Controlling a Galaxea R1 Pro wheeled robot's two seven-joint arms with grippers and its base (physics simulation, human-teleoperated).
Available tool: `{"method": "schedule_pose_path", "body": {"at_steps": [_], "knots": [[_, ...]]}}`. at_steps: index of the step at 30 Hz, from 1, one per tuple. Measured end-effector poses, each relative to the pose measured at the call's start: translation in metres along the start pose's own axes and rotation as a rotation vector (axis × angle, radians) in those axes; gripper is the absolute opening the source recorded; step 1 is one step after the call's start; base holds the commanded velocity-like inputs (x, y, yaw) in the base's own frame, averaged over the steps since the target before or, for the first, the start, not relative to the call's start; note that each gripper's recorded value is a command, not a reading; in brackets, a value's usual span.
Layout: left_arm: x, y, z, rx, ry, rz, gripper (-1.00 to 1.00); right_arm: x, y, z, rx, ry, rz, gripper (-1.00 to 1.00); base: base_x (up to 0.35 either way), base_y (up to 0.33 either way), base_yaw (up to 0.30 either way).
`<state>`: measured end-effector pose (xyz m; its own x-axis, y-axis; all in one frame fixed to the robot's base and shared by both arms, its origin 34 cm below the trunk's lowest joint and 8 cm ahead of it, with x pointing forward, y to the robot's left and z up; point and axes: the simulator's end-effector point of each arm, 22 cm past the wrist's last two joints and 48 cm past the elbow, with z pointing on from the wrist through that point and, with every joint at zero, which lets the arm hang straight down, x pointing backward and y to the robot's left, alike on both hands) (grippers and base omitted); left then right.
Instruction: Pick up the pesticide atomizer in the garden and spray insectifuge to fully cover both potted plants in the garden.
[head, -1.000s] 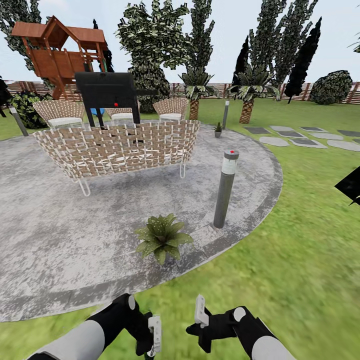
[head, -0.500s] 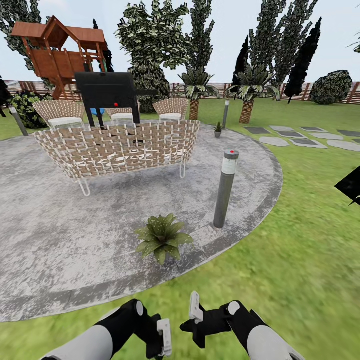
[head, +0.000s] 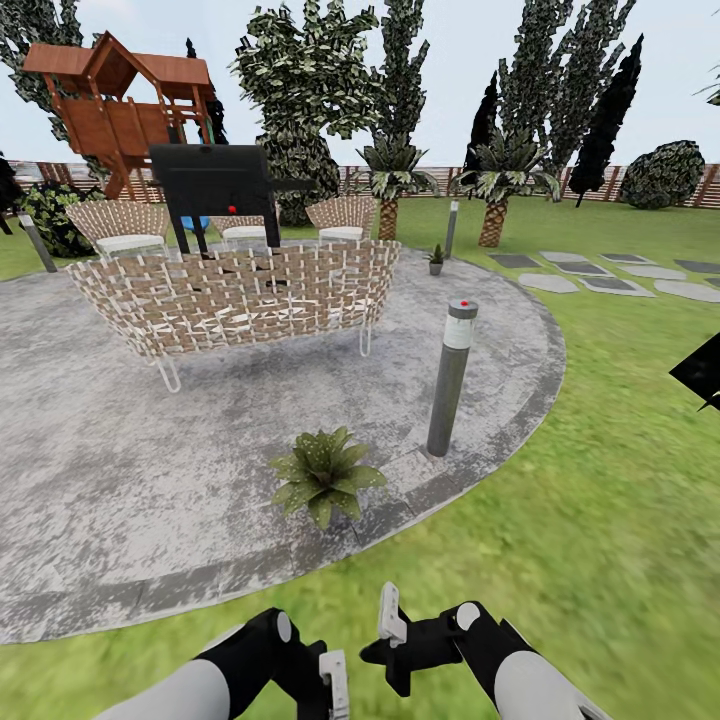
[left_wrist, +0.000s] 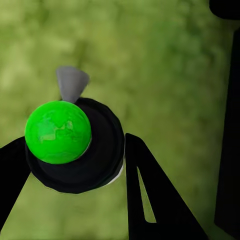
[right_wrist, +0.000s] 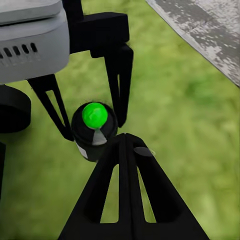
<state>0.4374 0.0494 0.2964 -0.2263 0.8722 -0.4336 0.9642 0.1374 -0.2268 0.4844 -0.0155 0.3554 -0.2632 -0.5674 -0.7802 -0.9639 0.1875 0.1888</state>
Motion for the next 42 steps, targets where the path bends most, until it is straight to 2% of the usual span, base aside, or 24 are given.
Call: {"method": "schedule_pose_path", "body": {"at_steps": [29,33,42], "knots": [[-0.019,0.002,0.001,-0.01,-0.033,-0.003,-1.0,0.0,0.001,0.0,-0.001,0.0,0.0,-1.0,0.0,0.0,0.0],[-0.03,0.002,0.0,-0.007,-0.089,-0.049,-1.0,0.0,0.0,0.0,-0.001,-0.001,0.001,-1.0,0.0,0.0,0.0],[-0.032,0.002,-0.001,-0.006,-0.097,-0.057,-1.0,0.0,0.001,0.0,-0.001,0.0,0.001,-1.0,0.0,0.0,0.0]]}}
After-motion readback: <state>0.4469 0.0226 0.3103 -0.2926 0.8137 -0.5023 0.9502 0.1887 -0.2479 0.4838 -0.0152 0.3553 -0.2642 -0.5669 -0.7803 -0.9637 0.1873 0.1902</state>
